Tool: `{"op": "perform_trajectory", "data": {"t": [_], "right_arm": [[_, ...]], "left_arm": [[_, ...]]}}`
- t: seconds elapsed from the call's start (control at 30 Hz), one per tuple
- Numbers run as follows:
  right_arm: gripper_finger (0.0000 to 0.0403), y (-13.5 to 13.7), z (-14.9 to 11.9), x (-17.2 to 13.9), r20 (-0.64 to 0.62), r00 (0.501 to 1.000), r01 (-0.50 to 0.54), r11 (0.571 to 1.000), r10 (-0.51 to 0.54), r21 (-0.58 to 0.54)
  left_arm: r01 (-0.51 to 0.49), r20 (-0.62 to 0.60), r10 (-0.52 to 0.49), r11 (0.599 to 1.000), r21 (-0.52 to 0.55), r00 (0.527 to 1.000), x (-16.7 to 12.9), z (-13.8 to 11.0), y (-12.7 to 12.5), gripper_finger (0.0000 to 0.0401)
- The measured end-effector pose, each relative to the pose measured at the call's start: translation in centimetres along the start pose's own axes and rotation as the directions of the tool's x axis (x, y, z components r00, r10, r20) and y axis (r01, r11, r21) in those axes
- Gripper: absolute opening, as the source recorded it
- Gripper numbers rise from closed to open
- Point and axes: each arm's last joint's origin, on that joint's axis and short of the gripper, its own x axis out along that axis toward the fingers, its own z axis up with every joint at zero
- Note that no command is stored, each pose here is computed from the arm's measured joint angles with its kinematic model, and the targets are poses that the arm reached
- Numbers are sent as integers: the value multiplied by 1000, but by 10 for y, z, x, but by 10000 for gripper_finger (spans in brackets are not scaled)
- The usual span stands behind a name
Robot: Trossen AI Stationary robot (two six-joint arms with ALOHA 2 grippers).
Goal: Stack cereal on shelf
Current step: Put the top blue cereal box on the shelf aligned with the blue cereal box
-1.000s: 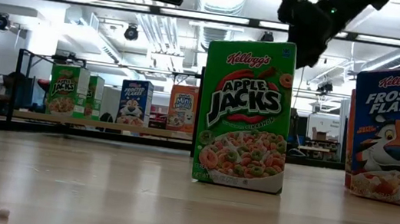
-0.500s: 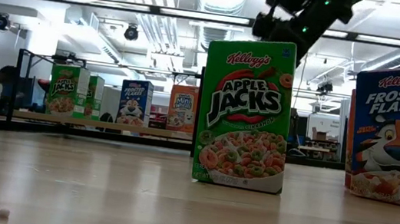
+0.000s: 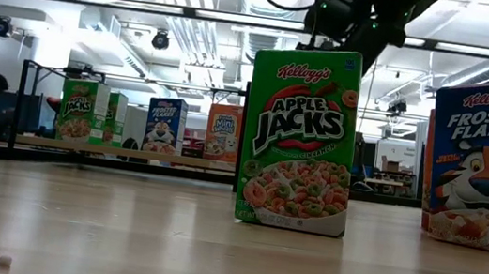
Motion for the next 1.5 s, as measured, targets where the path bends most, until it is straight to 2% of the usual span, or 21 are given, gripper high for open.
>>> {"op": "perform_trajectory", "data": {"t": [0.43, 0.77, 0.97, 1.2, 1.37, 1.5], "right_arm": [[176, 0, 0, -1, 4, 1000, 0, 1000, -1, 31], [151, 1, 2, -6, -4, 1000, -29, 997, 29, 73], [150, 7, 19, -35, -17, 999, -43, 995, 44, 92], [151, 22, 46, -92, 29, 997, -71, 991, 68, 110], [149, 32, 64, -133, 155, 985, -92, 992, 78, 90], [148, 37, 80, -146, 284, 956, -96, 994, 76, 60]], "left_arm": [[-18, 99, 21, 999, -34, 995, -27, -10, 11, 97], [-17, 104, 21, 999, -35, 994, -29, -11, 12, 97], [-17, 103, 20, 999, -35, 994, -29, -11, 11, 97], [-17, 100, 20, 999, -33, 995, -29, -12, 11, 97], [-17, 97, 20, 999, -32, 995, -28, -12, 11, 97], [-17, 99, 20, 999, -33, 995, -29, -12, 11, 97]]}}
